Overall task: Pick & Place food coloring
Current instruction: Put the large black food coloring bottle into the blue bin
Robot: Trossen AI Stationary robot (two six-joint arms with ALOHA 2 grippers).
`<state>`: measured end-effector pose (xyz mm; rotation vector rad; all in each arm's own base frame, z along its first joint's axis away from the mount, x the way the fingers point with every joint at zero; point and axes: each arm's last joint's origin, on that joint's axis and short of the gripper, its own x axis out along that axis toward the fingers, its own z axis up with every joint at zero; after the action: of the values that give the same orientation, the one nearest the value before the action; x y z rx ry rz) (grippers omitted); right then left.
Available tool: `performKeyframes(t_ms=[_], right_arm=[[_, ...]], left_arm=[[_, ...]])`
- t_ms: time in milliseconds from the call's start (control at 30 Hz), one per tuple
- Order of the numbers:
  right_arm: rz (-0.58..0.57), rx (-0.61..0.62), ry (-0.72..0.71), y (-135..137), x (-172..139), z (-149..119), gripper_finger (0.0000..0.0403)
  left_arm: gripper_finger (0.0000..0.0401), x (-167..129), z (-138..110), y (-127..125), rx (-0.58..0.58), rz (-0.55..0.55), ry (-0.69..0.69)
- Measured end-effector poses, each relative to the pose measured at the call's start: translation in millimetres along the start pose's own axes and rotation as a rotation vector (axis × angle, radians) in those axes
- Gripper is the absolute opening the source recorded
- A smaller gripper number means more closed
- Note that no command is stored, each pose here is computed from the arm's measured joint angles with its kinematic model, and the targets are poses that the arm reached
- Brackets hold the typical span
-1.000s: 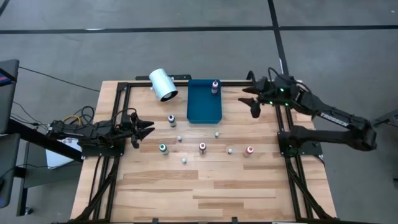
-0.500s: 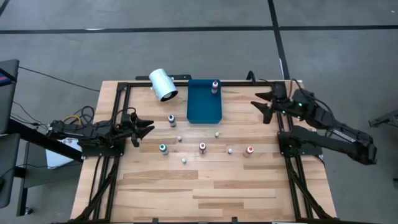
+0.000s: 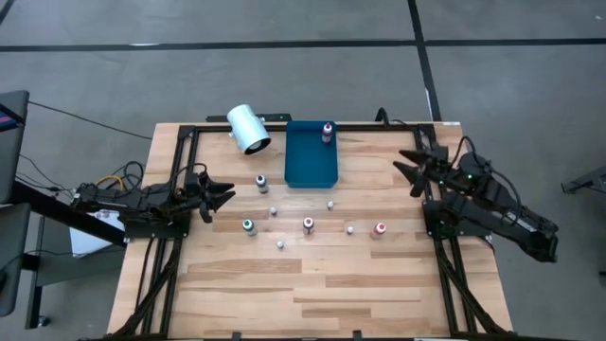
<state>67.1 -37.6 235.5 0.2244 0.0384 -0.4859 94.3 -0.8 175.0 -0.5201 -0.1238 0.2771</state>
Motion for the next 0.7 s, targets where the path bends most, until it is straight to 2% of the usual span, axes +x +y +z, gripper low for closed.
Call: performKeyframes(t_ms=[200, 433, 700], right_arm=[[-0.032, -0.001, -0.024, -4, -2, -16, 0.0225], [-0.05, 0.015, -0.025, -8, 7, -30, 0.0225], [-0.051, 0.033, -0.027, -10, 12, -40, 0.0225]], left_arm=[[0.0163, 0, 0, 0, -0.012, -0.001, 0.001], [0.0163, 0, 5, -2, 0.036, -0.001, -0.03], [0.0163, -2, 46, -24, 0.137, -0.013, -0.088]])
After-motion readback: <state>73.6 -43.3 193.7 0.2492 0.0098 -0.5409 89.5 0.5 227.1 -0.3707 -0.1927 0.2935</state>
